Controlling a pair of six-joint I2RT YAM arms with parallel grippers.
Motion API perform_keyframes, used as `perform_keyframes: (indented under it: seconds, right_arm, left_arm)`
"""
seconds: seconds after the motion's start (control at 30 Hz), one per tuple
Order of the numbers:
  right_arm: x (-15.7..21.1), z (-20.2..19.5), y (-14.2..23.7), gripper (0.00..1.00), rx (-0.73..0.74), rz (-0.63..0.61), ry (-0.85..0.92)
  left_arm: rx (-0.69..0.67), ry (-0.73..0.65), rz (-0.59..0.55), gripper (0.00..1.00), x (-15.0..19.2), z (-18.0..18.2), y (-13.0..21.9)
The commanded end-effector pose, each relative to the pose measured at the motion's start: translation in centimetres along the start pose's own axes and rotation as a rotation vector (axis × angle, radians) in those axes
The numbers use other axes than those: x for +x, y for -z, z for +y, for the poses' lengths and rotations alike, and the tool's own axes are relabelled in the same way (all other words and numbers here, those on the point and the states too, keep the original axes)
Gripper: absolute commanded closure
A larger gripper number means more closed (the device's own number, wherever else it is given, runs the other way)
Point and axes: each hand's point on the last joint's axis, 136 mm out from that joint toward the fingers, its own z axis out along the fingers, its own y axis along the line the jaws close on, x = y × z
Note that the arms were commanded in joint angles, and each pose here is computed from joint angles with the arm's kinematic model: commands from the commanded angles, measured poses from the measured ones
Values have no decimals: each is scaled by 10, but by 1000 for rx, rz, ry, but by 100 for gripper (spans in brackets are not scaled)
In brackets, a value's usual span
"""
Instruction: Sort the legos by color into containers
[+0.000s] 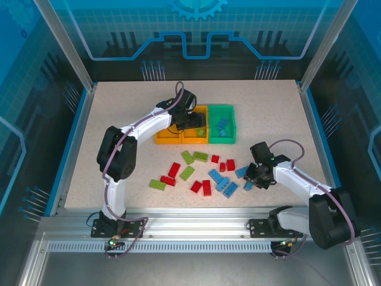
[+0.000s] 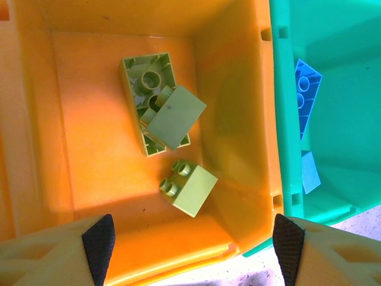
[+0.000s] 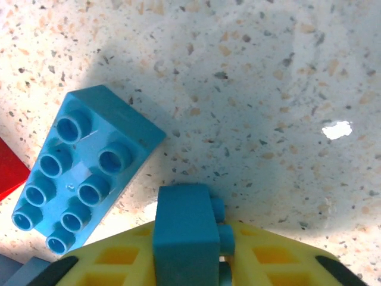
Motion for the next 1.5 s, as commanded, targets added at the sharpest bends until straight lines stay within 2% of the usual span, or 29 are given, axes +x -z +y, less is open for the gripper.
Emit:
perform_keyframes:
  seconds: [0.0, 0.17, 0.27, 0.47, 0.6, 0.87, 1.17, 1.3, 1.47]
  right_arm:
    - [-5, -5, 10, 76, 16, -22, 3]
    - [-17, 10, 33, 79, -30, -75, 53]
    - [-35, 35, 57, 79, -103, -136, 121]
    - [-81, 116, 99, 79, -294, -235, 292]
    - [-109, 165, 109, 79, -342, -279, 403]
    - [-156, 221, 81, 79, -300, -270, 494]
    - [-170, 265, 61, 75, -268, -256, 584]
    - [-173, 266, 43, 69, -212, -220, 585]
    - [-170, 268, 40, 59, -218, -214, 586]
  left_arm:
    - [-9, -12, 11, 25, 8, 1, 10]
    - [-15, -7, 13, 21, 14, 5, 12]
    - [-15, 0, 1, 2, 17, 7, 19]
    - [20, 0, -39, 1, 27, 5, 38]
    - [42, 2, -54, 1, 36, 3, 51]
    - [52, 2, -45, 1, 68, 13, 65]
    - [-19, -89, 10, 1, 113, 16, 69]
    - [-26, -124, 23, 1, 127, 5, 67]
    - [-83, -109, 31, 1, 138, 17, 68]
